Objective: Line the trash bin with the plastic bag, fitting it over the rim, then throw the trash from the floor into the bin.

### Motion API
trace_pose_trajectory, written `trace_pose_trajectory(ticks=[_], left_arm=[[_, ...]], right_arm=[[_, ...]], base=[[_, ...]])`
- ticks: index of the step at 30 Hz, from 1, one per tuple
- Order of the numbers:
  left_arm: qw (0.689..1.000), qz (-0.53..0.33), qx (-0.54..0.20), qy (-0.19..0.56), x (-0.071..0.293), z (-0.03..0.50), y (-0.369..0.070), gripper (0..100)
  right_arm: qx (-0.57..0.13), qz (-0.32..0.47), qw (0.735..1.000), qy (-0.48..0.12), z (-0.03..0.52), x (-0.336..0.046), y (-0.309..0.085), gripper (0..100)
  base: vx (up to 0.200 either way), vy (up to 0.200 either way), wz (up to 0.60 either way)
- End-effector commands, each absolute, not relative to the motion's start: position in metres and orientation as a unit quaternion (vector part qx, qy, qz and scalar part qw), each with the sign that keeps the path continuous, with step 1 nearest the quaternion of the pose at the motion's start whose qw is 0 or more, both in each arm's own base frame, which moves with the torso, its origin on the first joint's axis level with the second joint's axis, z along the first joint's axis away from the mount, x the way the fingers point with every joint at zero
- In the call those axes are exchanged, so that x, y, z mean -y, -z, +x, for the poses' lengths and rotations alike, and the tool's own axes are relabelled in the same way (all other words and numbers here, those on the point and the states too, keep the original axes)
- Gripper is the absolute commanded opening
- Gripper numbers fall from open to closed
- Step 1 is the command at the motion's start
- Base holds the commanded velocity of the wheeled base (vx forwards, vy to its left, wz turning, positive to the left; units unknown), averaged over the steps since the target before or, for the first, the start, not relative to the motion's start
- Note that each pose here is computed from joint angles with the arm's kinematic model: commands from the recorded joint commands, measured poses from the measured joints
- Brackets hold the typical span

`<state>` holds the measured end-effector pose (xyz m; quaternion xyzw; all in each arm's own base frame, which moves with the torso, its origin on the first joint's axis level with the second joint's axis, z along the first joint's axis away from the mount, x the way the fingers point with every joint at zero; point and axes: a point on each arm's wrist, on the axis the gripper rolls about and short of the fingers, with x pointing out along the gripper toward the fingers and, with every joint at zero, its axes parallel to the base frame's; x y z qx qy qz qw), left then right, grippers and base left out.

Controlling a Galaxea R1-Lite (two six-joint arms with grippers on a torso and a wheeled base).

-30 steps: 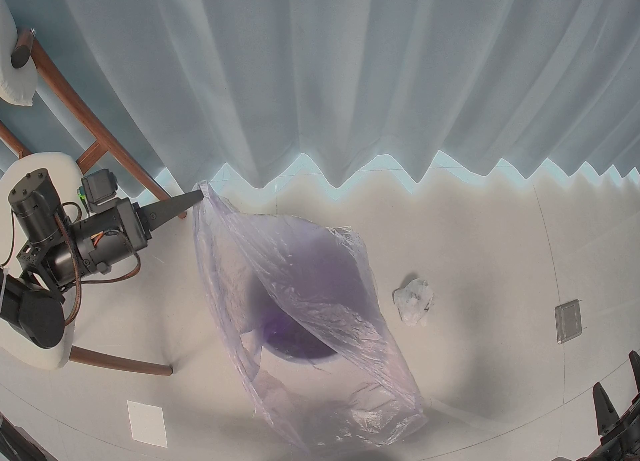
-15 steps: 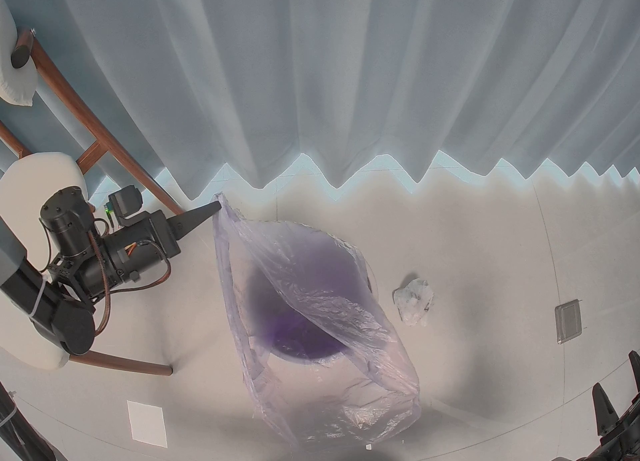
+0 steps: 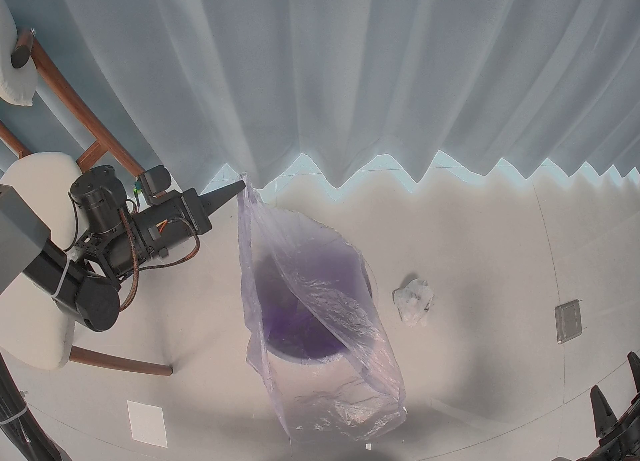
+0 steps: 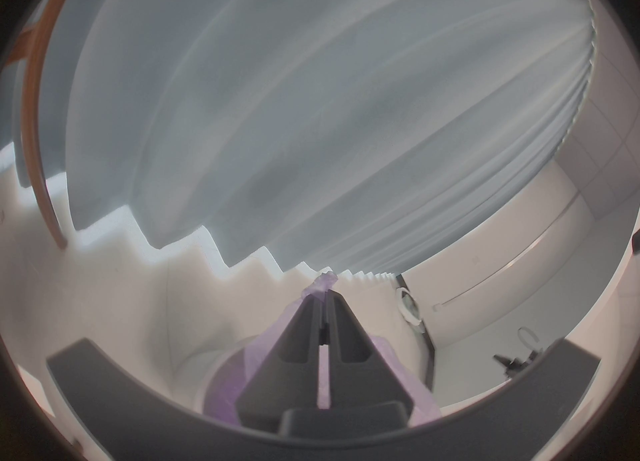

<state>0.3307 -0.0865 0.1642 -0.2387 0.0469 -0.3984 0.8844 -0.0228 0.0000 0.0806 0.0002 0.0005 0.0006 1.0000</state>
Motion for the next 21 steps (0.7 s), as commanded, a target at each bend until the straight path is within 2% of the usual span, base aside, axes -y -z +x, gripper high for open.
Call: trace_pose_trajectory(ticks=[1,6,10,12,16,21], left_arm=[[0.918,-0.146,-0.001,0.369,0.081,0.343,-0.163,0],[0.938,-0.153,-0.008,0.313,0.095,0.335,-0.151,0],[0.964,-0.163,0.0,0.209,0.092,0.337,-0.144,0],[0.968,-0.172,0.003,0.184,0.092,0.336,-0.144,0],[0.949,-0.206,0.024,0.237,0.106,0.316,-0.161,0],[0.931,-0.202,0.01,0.303,0.11,0.29,-0.168,0]], right_arm=[[0.0,0.0,1.0,-0.005,-0.023,0.0,-0.076,100],[0.0,0.0,1.0,-0.005,-0.023,0.0,-0.076,100],[-0.001,0.002,1.0,-0.003,-0.023,0.0,-0.076,100],[-0.003,0.008,1.0,-0.001,-0.023,0.0,-0.076,100],[-0.002,0.011,1.0,0.001,-0.023,0.0,-0.077,100],[-0.005,0.016,1.0,-0.001,-0.023,0.0,-0.076,100]], base=[[0.0,0.0,0.0],[0.0,0.0,0.0],[0.0,0.0,0.0],[0.0,0.0,0.0],[0.0,0.0,0.0],[0.0,0.0,0.0]])
